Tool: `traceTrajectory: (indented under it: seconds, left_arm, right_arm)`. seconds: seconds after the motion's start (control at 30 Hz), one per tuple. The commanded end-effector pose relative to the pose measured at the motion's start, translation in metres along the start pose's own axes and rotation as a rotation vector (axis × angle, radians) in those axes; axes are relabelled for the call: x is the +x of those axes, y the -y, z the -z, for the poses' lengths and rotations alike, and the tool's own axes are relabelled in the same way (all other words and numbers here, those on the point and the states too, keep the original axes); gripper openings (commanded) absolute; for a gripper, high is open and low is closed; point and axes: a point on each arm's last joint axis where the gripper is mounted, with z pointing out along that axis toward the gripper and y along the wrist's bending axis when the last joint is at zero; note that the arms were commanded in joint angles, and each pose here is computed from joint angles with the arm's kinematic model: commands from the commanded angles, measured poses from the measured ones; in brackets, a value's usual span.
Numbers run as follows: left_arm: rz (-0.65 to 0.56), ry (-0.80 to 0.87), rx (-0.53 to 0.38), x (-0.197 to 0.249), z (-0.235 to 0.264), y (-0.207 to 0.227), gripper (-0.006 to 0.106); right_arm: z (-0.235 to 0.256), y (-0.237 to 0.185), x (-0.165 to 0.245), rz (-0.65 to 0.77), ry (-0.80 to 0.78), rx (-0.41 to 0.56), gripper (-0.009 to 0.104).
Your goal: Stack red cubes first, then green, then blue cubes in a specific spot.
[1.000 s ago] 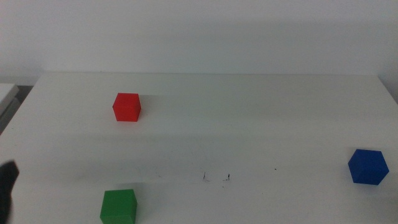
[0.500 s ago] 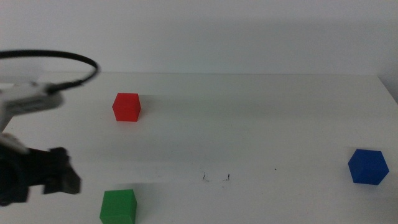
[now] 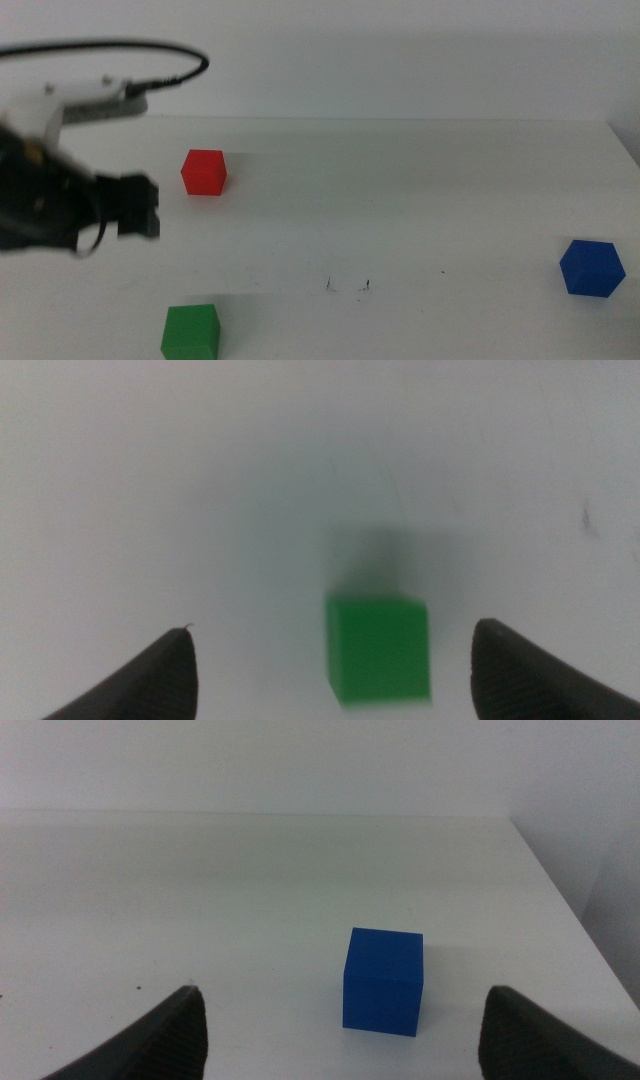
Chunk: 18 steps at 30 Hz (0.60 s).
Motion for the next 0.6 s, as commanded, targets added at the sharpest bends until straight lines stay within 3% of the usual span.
traceTrajectory:
  seconds: [0.0, 0.4, 0.57]
  left_arm:
    - [-0.016, 0.025, -0.044, -0.024, 0.002, 0.005, 0.094]
    - [-0.159, -0.021, -0.146, -0.15, -0.088, 0.04, 0.094]
    - [-0.165, -0.046, -0.132, -0.183, -0.135, 0.042, 0.094]
  right_arm:
    - [0.0, 0.001, 0.0, 0.015, 0.015, 0.011, 0.092]
    - [0.0, 0.001, 0.0, 0.015, 0.015, 0.011, 0.092]
    - [0.0, 0.001, 0.0, 0.015, 0.015, 0.011, 0.092]
